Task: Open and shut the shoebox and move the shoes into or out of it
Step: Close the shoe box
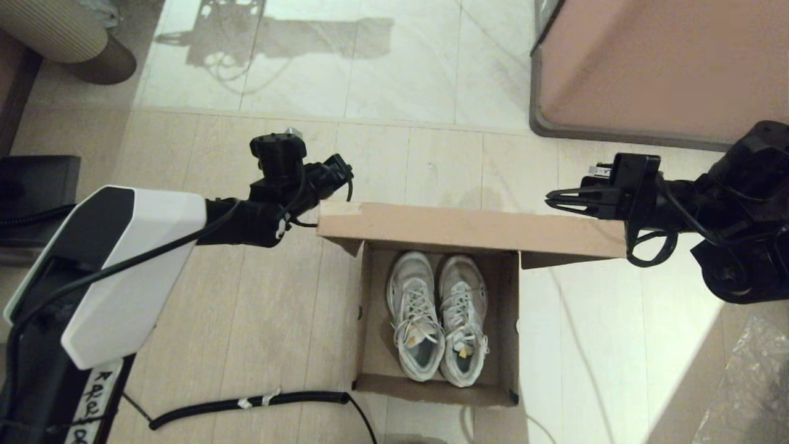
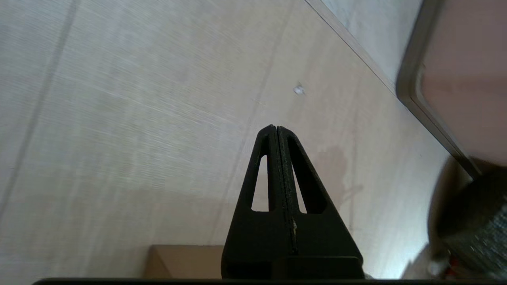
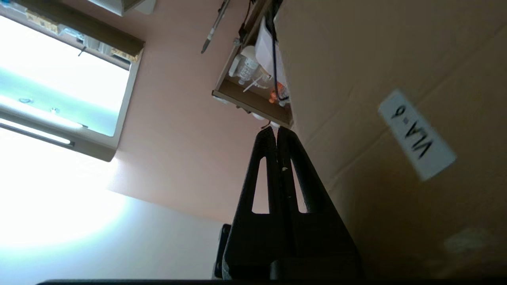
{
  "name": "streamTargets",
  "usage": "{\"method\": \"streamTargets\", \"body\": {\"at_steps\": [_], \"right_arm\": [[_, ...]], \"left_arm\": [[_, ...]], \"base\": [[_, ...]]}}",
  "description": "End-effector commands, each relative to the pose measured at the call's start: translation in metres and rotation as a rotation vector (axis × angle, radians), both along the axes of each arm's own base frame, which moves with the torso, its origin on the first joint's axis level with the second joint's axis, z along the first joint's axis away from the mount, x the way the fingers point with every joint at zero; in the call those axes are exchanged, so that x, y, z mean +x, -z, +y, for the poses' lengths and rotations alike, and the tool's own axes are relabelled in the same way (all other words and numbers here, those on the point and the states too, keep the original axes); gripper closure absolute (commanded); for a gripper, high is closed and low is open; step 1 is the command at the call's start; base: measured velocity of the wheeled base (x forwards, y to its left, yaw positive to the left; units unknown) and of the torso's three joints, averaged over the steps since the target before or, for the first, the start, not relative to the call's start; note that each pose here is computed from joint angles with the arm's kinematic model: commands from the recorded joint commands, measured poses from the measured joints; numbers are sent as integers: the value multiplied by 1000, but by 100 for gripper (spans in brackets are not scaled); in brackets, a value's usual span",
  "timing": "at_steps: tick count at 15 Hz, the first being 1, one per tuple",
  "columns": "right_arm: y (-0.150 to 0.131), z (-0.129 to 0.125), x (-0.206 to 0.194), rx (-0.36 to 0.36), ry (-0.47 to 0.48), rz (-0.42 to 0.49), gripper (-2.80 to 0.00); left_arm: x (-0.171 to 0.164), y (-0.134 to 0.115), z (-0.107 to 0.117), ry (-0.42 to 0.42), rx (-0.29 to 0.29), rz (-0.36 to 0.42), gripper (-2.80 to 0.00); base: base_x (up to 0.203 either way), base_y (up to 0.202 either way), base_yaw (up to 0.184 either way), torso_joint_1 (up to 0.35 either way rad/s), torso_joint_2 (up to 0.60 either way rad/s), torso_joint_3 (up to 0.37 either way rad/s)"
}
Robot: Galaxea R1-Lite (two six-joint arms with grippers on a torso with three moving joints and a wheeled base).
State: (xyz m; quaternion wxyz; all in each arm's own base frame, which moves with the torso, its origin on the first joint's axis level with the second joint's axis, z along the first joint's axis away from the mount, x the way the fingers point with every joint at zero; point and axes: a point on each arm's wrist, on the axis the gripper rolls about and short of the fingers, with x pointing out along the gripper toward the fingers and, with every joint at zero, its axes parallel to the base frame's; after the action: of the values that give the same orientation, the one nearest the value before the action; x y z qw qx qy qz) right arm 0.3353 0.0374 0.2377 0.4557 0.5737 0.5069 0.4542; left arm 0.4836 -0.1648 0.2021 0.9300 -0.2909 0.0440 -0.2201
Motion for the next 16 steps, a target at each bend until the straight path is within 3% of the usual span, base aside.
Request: {"method": "streamTargets", "body": {"at_steps": [1,12,14,16], "right_arm": [[4,-1,-17,-9,-17,31,0],[38,-11,-76,5,47,86,0],[37,-20,-74,17,113,53,0],[31,-31,-69,29,216,-60,0]], "left_arm": [[-4,-4,-6,23,-4,-11,0],[-40,-35,-55,134,1,-70,0],[-44,-33,-54,120,50,-71,0],[-52,-29,-49,99,124,-57,0]], "base": [[0,0,0,0,0,0],[0,0,0,0,0,0],[0,0,0,0,0,0],[0,0,0,0,0,0]]}}
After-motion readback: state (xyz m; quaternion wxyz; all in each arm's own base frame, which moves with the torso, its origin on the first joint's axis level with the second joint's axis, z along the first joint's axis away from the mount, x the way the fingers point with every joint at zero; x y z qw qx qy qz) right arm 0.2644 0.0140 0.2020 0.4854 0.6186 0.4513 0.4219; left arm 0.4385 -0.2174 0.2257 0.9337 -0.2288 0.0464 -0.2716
